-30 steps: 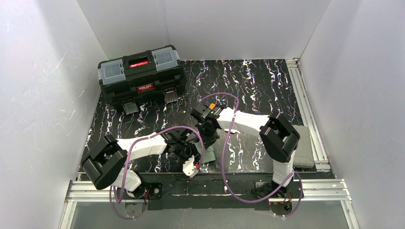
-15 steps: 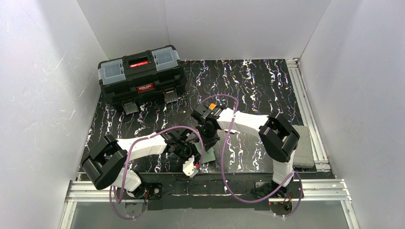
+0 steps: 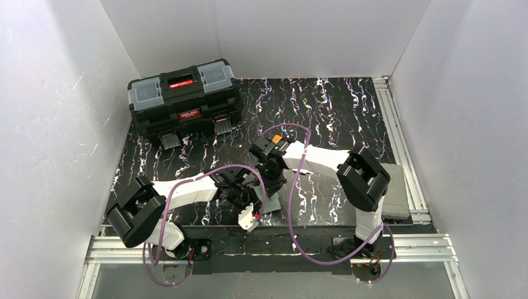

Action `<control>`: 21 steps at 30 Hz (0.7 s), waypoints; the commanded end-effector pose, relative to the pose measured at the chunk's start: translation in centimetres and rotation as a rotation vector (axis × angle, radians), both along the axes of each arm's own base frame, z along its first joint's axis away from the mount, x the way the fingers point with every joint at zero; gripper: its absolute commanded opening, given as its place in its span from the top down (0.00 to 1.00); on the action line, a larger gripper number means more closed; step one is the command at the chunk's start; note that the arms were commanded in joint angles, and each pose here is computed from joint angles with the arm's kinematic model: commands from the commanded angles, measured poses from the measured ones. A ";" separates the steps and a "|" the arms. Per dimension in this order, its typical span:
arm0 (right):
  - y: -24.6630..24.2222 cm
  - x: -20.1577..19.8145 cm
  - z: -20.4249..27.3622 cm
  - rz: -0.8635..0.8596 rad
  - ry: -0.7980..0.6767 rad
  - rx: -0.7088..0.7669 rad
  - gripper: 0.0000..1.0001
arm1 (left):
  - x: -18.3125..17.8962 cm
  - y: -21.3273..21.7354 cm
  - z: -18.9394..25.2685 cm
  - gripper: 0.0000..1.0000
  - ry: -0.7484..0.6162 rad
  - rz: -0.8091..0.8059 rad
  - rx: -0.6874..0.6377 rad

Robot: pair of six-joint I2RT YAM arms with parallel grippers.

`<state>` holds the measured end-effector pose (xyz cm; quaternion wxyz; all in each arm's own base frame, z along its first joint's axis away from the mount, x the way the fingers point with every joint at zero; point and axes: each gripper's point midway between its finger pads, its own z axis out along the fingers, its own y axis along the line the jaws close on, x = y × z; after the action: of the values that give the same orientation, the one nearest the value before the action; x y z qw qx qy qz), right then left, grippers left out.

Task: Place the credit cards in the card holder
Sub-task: Close the card holder at the center of the board.

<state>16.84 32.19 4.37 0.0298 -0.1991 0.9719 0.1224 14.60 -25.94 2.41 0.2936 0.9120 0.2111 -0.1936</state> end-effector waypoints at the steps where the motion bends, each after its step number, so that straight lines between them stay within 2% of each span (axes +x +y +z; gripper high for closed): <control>1: 0.9 1.1 0.7 -0.003 -0.037 0.024 0.99 | -1.7 0.5 -0.2 0.73 0.059 -0.021 0.006; 11: 1.3 1.7 1.6 -0.005 -0.062 0.044 0.99 | -1.7 0.6 -0.2 0.73 0.060 -0.020 0.006; 21: 0.9 0.9 0.2 0.004 -0.014 0.014 0.99 | -1.7 0.6 -0.2 0.73 0.059 -0.020 0.006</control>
<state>17.33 32.53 4.62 0.0378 -0.1986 0.9716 0.1229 14.59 -25.93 2.40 0.2934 0.9120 0.2111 -0.1937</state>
